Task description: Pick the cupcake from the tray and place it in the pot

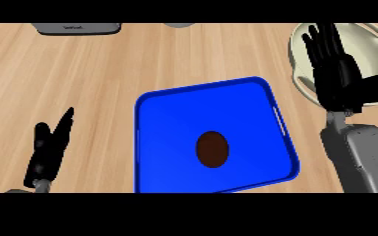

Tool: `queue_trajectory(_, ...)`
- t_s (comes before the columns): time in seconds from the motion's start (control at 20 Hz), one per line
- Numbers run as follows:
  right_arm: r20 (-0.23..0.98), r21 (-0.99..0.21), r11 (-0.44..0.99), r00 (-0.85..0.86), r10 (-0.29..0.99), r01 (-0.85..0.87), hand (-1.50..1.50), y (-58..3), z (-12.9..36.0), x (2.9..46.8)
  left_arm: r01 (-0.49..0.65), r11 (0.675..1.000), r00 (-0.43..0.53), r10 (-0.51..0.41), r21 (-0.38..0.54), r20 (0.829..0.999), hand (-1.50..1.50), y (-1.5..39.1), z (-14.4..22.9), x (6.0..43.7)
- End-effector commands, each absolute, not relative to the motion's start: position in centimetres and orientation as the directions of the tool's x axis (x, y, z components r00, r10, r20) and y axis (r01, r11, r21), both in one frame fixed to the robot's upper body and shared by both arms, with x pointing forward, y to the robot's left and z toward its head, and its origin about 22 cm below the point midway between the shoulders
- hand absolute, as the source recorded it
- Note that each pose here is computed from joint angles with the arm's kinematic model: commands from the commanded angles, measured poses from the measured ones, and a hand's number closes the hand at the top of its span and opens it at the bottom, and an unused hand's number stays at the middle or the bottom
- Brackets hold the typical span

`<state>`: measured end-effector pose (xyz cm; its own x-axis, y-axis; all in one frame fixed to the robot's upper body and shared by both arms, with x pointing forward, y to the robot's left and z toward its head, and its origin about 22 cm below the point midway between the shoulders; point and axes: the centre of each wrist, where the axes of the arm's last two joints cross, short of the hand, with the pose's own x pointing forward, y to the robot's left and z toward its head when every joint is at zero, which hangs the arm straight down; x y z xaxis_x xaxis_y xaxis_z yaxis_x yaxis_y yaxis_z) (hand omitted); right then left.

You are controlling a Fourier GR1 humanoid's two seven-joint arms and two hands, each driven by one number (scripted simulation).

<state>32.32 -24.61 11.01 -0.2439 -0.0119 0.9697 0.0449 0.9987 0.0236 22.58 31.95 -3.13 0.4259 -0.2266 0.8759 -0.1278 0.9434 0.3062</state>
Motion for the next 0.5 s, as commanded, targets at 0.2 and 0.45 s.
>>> queue_trajectory(0.2, 0.949, -0.030, 0.962, -0.308, -0.058, -0.271, 1.50, -23.7, 12.7, 32.1, -0.174, 0.952, 0.128, -0.232, 0.252, 0.964, 0.00, 31.7, 3.3, 22.3)
queue_trajectory(0.45, 0.860, -0.454, 0.880, -0.329, 0.391, -0.140, -1.50, -28.8, 11.1, 30.8, -0.184, 0.977, -0.071, -0.121, 0.106, 0.990, 0.00, 30.1, 6.9, 23.4)
